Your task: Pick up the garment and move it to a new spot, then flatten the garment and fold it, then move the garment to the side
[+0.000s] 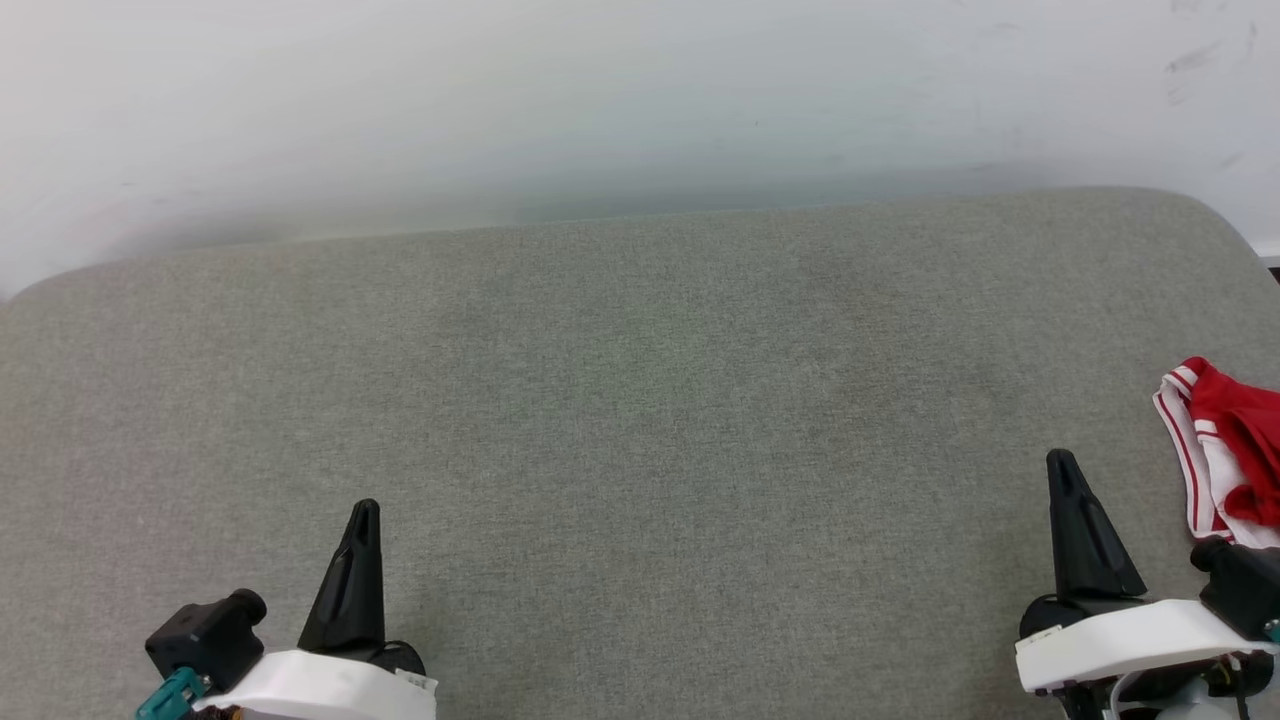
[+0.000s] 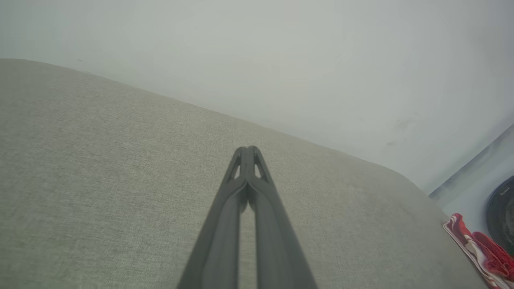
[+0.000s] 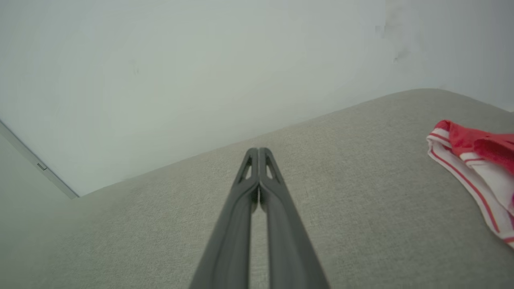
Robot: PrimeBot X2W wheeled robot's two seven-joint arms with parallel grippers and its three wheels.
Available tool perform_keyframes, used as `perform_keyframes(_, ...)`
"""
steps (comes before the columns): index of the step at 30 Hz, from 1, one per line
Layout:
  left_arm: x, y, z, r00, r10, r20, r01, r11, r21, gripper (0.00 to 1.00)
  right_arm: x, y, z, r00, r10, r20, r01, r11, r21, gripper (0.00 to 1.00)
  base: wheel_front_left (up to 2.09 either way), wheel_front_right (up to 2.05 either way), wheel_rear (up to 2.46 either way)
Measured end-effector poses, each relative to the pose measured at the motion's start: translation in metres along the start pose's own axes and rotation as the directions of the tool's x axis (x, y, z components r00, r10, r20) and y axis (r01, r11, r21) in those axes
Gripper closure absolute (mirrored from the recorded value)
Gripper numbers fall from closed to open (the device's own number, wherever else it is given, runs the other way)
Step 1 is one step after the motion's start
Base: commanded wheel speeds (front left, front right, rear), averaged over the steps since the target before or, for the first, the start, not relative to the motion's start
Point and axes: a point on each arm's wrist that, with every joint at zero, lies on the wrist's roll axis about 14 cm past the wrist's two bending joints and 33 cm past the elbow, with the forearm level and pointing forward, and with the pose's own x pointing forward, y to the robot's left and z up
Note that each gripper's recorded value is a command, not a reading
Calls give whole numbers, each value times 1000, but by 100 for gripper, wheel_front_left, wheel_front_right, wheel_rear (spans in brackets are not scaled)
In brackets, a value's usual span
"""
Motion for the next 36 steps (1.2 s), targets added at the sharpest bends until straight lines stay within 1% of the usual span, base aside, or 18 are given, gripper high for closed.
perform_keyframes(5, 1, 4, -1, 1000, 19, -11, -20, 997, -80, 100, 0, -3, -2, 1000, -18, -10, 18, 996, 88, 100, 0, 0, 0)
perform_keyframes(10, 2, 8, -2, 999, 36, -20, -38, 987, -154, 100, 1, -5, -3, 999, -31, -21, 34, 985, 168, 100, 0, 0, 0)
perform_keyframes(11, 2, 11, -4, 999, 46, -28, -51, 979, -196, 100, 2, -7, -3, 999, -38, -24, 42, 976, 216, 100, 0, 0, 0)
perform_keyframes(20, 5, 15, -3, 997, 63, -38, -72, 946, -315, 100, 3, -10, -5, 998, -55, -40, 65, 938, 339, 100, 0, 0, 0)
perform_keyframes(23, 5, 16, -4, 997, 69, -42, -80, 933, -351, 100, 3, -11, -6, 997, -59, -45, 72, 923, 379, 100, 0, 0, 0)
perform_keyframes(24, 7, 17, -3, 997, 72, -42, -83, 918, -387, 100, 3, -12, -7, 997, -62, -51, 77, 907, 414, 100, 0, 0, 0)
perform_keyframes(26, 7, 19, -4, 996, 78, -49, -92, 903, -420, 100, 3, -12, -7, 996, -64, -57, 83, 890, 449, 100, 0, 0, 0)
perform_keyframes(36, 9, 22, -2, 995, 87, -55, -103, 847, -521, 100, 6, -13, -7, 996, -68, -65, 93, 827, 554, 100, 0, 0, 0)
